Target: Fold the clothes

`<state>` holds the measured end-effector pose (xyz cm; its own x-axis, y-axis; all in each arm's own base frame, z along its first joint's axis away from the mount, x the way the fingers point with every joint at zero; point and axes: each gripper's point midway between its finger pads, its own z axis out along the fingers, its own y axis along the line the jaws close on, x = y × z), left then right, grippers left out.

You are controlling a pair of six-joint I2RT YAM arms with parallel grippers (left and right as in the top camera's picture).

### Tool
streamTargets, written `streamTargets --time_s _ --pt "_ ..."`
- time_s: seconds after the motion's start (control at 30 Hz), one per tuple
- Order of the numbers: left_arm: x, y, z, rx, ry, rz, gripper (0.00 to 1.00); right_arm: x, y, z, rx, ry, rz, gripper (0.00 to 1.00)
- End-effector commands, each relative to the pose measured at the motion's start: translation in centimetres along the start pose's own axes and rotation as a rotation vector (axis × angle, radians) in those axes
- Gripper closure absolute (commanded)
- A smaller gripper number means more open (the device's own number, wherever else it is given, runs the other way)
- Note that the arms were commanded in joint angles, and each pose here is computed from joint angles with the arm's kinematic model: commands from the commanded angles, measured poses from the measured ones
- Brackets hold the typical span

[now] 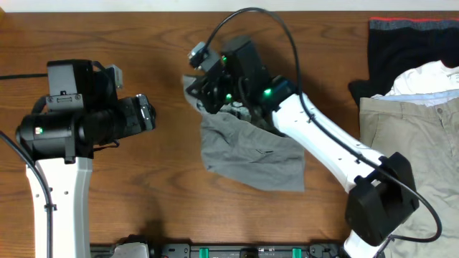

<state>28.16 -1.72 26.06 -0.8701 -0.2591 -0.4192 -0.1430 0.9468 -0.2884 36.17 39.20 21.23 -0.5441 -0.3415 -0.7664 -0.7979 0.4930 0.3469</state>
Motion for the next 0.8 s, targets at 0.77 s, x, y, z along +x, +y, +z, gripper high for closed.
streamTargets --time_s 0.77 --pt "-0.4 0.4 0.3 -0.02 0.012 0.019 0.12 20.7 -15.3 -15.4 0.478 0.539 0.859 0.29"
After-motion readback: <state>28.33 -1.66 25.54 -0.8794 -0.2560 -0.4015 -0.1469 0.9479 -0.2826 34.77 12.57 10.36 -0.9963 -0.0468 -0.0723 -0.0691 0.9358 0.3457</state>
